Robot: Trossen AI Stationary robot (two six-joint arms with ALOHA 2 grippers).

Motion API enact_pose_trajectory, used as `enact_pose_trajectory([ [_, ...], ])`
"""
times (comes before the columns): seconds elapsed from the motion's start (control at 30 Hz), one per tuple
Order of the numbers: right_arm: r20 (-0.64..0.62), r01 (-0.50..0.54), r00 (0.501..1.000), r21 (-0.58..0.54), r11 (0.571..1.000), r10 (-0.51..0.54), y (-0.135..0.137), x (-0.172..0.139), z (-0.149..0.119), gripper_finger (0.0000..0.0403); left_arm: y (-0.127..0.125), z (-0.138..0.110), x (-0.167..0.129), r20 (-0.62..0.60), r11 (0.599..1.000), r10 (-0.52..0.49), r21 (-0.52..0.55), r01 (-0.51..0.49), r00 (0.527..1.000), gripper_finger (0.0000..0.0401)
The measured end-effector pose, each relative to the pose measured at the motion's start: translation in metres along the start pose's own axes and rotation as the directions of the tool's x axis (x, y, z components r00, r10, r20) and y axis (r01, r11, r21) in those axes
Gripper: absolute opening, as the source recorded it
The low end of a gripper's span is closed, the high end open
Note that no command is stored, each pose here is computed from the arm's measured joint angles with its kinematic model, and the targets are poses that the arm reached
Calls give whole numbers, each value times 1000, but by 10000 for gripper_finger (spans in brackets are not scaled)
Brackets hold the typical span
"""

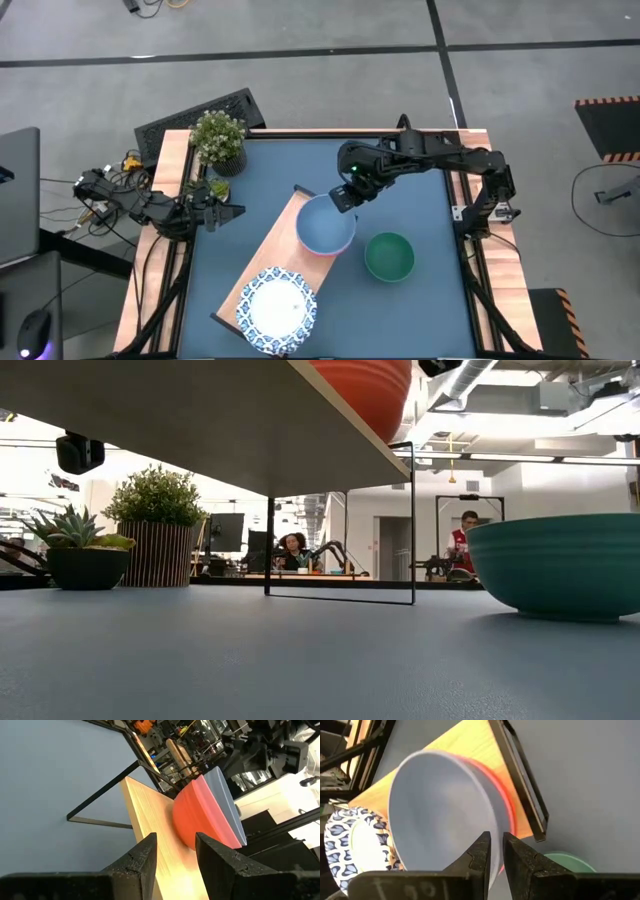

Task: Place and stack bowls onto a shelf
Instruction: Stack the blue bowl on top of the pink bowl on the shelf, then stack the green bowl on top of blue bowl on the shelf

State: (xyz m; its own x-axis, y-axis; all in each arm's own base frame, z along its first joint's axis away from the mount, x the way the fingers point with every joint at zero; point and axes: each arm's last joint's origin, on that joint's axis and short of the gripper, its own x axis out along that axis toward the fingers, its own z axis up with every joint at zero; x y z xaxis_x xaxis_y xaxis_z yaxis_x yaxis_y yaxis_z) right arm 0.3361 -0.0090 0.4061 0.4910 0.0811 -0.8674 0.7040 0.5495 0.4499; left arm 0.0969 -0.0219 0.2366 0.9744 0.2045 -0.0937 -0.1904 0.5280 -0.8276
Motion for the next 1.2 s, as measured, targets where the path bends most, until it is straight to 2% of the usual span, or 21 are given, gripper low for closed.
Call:
enact_pose_trajectory([
  [0.13,17,1,1000,7,1000,-1,-4,-1,7,77,0,0,0,0,1000,0,1,0,1000,121],
  [0.3,107,-18,994,-4,1000,19,-6,-3,20,77,0,0,0,0,1000,1,3,-1,1000,121],
  [0.43,87,24,996,-11,1000,-23,-11,-13,19,77,0,0,0,0,1000,1,1,-1,1000,121],
  [0.57,60,213,975,-2,977,-212,-17,-26,-3,77,0,0,0,-1,1000,0,-11,0,1000,121],
  [0.63,98,223,971,-23,975,-220,-14,-26,-13,78,0,0,0,-1,1000,0,-12,0,1000,121],
  [0.73,118,262,958,8,965,-261,-14,-25,-26,78,0,0,0,-1,1000,-1,-16,1,1000,121],
  [0.8,118,282,952,23,959,-283,-23,-29,-42,78,0,0,0,-2,1000,-1,-17,1,1000,121],
  [1.0,-22,397,918,122,910,-397,-51,6,-89,87,0,0,0,-2,1000,-1,-22,1,1000,121],
  [1.2,-199,538,841,220,813,-503,-95,32,-135,146,0,0,0,-5,1000,-2,-22,2,1000,121],
])
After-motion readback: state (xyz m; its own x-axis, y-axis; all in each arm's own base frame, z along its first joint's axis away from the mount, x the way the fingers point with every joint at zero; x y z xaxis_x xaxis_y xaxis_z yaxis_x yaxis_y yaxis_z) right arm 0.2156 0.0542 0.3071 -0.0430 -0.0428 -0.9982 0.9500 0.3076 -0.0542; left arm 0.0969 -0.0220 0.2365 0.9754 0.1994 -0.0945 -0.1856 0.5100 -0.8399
